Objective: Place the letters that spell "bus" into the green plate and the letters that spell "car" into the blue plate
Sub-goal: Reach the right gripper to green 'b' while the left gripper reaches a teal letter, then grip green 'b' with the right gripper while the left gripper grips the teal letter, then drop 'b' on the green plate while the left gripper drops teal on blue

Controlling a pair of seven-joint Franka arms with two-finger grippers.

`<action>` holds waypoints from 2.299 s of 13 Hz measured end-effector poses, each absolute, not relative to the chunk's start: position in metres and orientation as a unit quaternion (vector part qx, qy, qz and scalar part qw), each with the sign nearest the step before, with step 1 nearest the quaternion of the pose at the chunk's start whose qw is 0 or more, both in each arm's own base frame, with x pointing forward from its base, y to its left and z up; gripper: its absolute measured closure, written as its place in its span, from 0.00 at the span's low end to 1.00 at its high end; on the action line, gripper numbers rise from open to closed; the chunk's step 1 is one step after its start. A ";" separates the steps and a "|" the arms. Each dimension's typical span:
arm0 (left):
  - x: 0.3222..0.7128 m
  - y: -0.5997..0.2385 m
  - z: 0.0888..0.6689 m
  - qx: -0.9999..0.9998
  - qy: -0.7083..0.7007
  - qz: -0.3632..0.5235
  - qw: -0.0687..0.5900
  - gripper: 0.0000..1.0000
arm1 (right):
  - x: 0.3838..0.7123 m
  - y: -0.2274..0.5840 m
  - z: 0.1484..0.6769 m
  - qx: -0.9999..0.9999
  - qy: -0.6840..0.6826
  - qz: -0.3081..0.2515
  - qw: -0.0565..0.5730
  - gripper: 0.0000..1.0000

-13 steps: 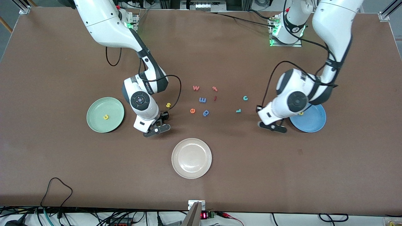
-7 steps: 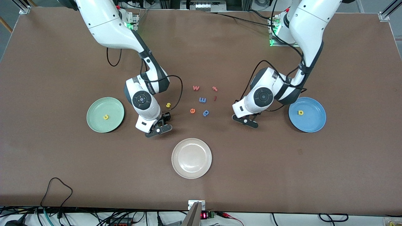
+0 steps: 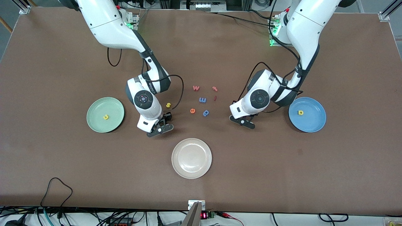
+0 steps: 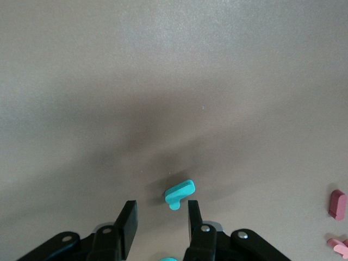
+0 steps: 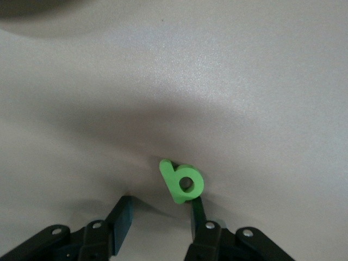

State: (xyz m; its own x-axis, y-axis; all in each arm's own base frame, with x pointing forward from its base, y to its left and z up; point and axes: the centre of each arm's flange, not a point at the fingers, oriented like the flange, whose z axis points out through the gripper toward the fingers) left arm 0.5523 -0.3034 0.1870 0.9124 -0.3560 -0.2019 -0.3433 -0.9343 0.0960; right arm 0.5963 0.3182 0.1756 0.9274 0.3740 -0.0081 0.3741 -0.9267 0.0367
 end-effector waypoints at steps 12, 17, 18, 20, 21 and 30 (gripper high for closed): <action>0.546 -0.310 0.171 0.978 -0.183 -0.095 0.036 0.54 | 0.612 0.303 0.182 0.982 0.184 0.022 0.025 0.49; 0.547 -0.308 0.172 0.978 -0.183 -0.093 0.034 0.66 | 0.615 0.306 0.181 0.982 0.186 0.041 0.019 0.49; 0.547 -0.307 0.172 0.978 -0.184 -0.092 0.033 0.75 | 0.615 0.306 0.180 0.981 0.186 0.043 0.019 0.49; 0.547 -0.308 0.172 0.977 -0.188 -0.092 0.032 0.83 | 0.615 0.306 0.178 0.981 0.186 0.043 0.019 0.49; 0.547 -0.308 0.172 0.977 -0.188 -0.092 0.032 0.83 | 0.615 0.306 0.178 0.981 0.186 0.043 0.019 0.49; 0.608 -0.093 0.264 0.987 -0.101 -0.124 0.027 0.83 | 0.614 0.310 0.180 0.981 0.189 0.046 0.018 0.73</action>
